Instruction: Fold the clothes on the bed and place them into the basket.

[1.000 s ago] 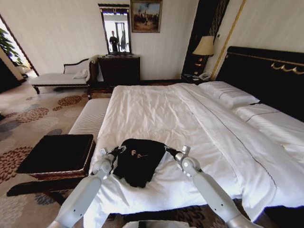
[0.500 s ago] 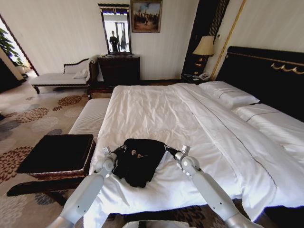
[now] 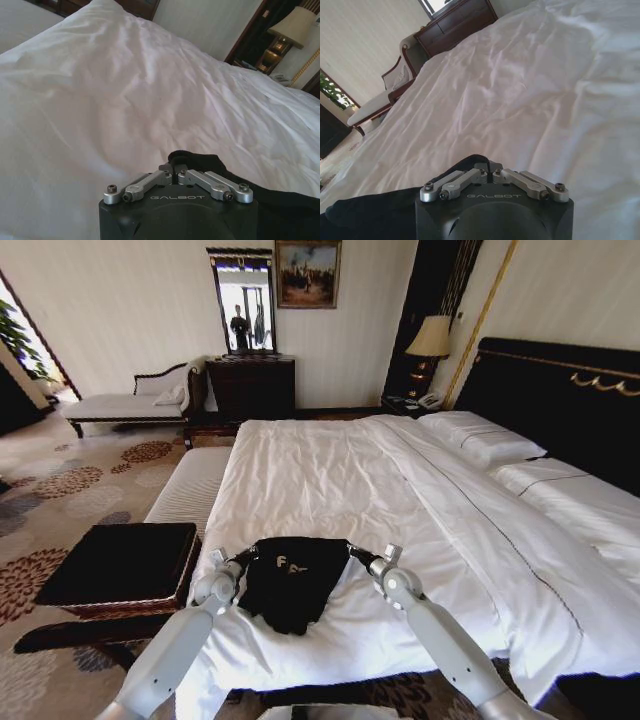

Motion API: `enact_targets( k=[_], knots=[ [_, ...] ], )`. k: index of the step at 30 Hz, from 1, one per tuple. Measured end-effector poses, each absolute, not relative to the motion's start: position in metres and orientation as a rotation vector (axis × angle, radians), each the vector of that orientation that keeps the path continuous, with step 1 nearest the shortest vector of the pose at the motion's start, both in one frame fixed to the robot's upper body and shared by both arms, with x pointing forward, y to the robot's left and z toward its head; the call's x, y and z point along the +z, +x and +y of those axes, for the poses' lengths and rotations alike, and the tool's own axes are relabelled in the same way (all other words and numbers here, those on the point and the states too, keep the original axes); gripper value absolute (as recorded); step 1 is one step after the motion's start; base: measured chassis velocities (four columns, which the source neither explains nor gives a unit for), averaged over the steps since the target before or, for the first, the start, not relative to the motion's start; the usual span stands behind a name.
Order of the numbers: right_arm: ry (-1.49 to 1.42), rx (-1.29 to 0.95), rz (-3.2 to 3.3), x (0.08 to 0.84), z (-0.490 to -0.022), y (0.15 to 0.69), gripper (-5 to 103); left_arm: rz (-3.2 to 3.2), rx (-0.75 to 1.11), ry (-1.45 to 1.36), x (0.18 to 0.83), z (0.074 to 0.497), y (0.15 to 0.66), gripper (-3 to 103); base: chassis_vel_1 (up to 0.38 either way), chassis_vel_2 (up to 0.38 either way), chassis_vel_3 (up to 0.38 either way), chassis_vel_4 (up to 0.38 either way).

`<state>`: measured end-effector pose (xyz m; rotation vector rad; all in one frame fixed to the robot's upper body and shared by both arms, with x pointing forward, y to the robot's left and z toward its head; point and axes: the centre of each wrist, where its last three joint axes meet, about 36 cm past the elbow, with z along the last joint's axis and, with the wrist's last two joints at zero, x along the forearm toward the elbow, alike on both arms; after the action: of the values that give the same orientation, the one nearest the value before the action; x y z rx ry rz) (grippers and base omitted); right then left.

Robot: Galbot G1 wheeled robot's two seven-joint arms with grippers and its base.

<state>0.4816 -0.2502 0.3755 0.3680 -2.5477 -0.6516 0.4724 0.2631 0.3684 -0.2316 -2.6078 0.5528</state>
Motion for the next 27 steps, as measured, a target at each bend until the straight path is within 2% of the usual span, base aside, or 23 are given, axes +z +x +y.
enact_targets(
  k=[7,11,13,18,27],
  knots=[
    [0.449,-0.658,-2.63,0.438,-0.248,0.483,0,-2.712,0.518,-0.331,0.429,0.259,0.474,0,0.0,0.0,0.0,0.0],
    [0.525,-0.677,-2.704,0.5,-0.249,0.492,0,-2.824,0.487,-0.425,0.498,0.253,0.487,0,0.0,0.0,0.0,0.0],
    [0.537,-0.68,-2.723,0.513,-0.25,0.496,0,-2.843,0.476,-0.437,0.509,0.254,0.49,0,0.0,0.0,0.0,0.0],
    [0.594,-0.665,-2.814,0.582,-0.261,0.519,0,-2.935,0.406,-0.525,0.582,0.259,0.509,0,0.0,0.0,0.0,0.0],
    [0.618,-0.637,-2.911,0.659,-0.272,0.543,0,-3.064,0.434,-0.629,0.692,0.246,0.537,0,0.0,0.0,0.0,0.0]
  ],
)
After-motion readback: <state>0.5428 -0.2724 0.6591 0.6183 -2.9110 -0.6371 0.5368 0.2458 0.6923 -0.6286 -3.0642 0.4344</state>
